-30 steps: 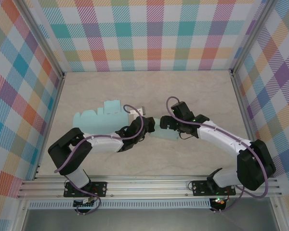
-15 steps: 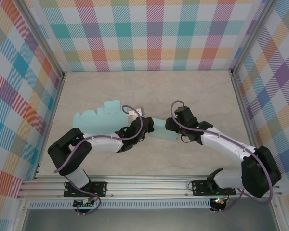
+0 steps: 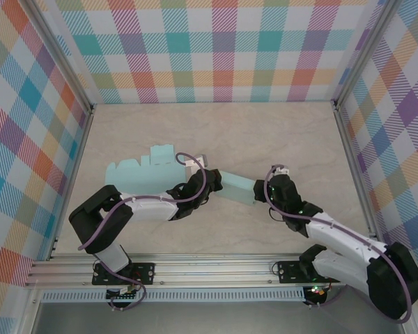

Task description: Fold the paper box

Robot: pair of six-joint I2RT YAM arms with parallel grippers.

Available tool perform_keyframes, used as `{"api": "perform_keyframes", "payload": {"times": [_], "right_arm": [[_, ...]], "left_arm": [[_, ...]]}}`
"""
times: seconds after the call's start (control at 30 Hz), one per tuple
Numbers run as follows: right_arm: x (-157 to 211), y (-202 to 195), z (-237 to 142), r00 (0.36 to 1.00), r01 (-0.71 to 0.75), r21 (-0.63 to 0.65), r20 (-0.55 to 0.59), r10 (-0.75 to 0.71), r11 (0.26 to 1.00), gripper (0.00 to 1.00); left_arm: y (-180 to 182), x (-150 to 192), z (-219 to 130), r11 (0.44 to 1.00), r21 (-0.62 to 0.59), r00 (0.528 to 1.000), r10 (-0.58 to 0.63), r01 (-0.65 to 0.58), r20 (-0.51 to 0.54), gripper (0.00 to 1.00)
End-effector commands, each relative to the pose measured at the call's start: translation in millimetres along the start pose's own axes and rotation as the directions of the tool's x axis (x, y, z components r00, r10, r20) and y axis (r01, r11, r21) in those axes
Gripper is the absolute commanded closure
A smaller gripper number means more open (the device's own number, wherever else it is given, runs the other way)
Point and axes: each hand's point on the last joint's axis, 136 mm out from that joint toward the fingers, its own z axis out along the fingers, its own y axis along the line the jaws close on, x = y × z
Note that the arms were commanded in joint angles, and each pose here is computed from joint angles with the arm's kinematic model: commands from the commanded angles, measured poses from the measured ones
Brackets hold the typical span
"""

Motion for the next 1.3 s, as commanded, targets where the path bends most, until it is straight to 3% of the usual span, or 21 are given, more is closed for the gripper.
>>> {"api": "perform_keyframes", "payload": {"times": [0.0,0.17,0.27,0.63,0.8,1.03,1.27], "right_arm": [[45,-13,-1,0.99,0.059,-0.026,-0.127,-0.062,0.998,0.9],[50,-14,-5,0.99,0.075,-0.057,-0.117,-0.081,0.996,0.91],[48,-14,-7,0.989,0.082,-0.046,-0.123,-0.087,0.996,0.78],[-4,26,-25,0.961,0.246,-0.068,-0.111,-0.253,0.967,0.54],[-19,47,-34,0.916,0.363,-0.116,-0.136,-0.377,0.925,0.38],[-11,65,-37,0.806,0.503,-0.228,-0.224,-0.547,0.834,0.01],[-10,78,-25,0.711,0.586,-0.294,-0.26,-0.653,0.755,0.0]], "left_arm": [[95,89,-12,0.947,-0.252,0.94,0.111,-0.198,-0.321,0.94],[95,91,-11,0.948,-0.251,0.939,0.109,-0.196,-0.325,0.94],[92,87,-12,0.949,-0.246,0.942,0.113,-0.196,-0.315,0.94],[42,51,-11,0.957,-0.156,0.942,0.194,-0.243,-0.275,0.88],[20,30,-14,0.958,-0.123,0.945,0.225,-0.259,-0.237,0.79],[2,0,-31,0.954,-0.112,0.949,0.257,-0.279,-0.18,0.57],[14,-46,-62,0.95,-0.186,0.967,0.242,-0.252,-0.076,0.34]]}}
